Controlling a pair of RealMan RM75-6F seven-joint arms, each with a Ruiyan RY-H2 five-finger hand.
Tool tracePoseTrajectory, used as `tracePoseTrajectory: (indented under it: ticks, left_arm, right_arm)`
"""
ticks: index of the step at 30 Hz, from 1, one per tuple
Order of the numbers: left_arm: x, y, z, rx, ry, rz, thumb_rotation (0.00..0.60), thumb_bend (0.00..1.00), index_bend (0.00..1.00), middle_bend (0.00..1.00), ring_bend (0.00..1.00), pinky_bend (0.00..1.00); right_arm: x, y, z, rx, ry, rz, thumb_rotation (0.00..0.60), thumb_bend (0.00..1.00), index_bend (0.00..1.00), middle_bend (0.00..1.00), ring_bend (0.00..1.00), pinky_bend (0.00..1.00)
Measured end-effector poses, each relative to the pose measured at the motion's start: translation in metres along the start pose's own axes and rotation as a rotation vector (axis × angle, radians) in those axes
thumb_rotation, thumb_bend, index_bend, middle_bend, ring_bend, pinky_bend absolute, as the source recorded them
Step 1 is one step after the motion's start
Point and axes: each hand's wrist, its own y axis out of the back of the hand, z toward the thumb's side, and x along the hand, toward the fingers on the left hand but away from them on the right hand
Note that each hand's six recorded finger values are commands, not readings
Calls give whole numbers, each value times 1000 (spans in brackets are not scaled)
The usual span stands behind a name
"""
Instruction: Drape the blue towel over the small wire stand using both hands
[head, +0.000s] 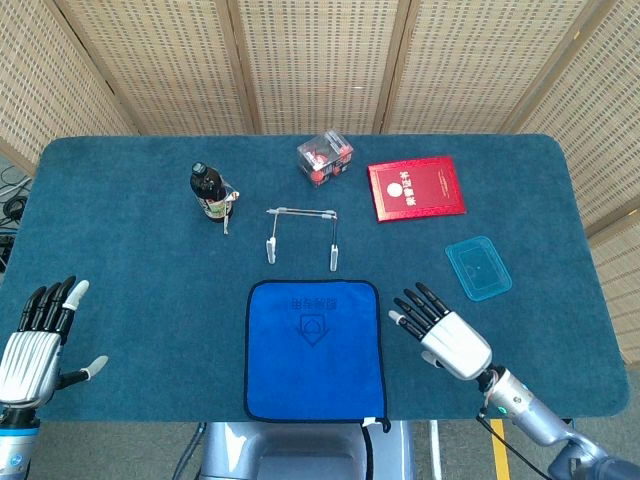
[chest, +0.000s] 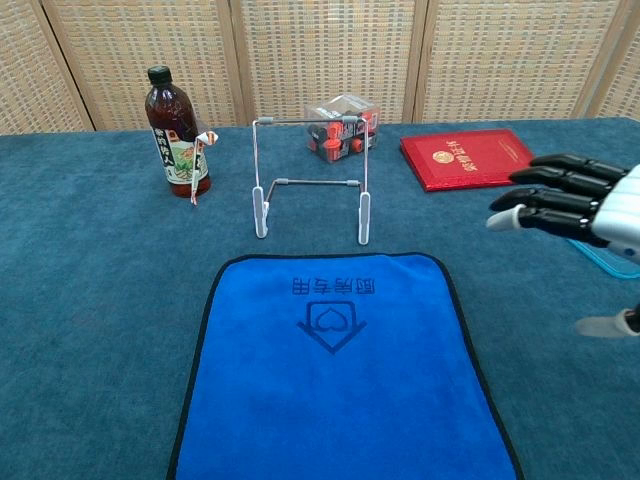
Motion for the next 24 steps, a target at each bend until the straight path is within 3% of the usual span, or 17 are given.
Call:
tracePoseTrajectory:
  ticks: [14,24]
  left_arm:
    - [6,-9,-1,20,22,-23,600,0,0,0,0,0]
    - [6,-9,-3,16,29,-26,600,0,0,0,0,0]
  right_arm:
    - [-56,-35,27,165,228,18,600,0,202,198,37,45]
    - [-70,-47,31,188,252,32,600,0,204,199,43,57]
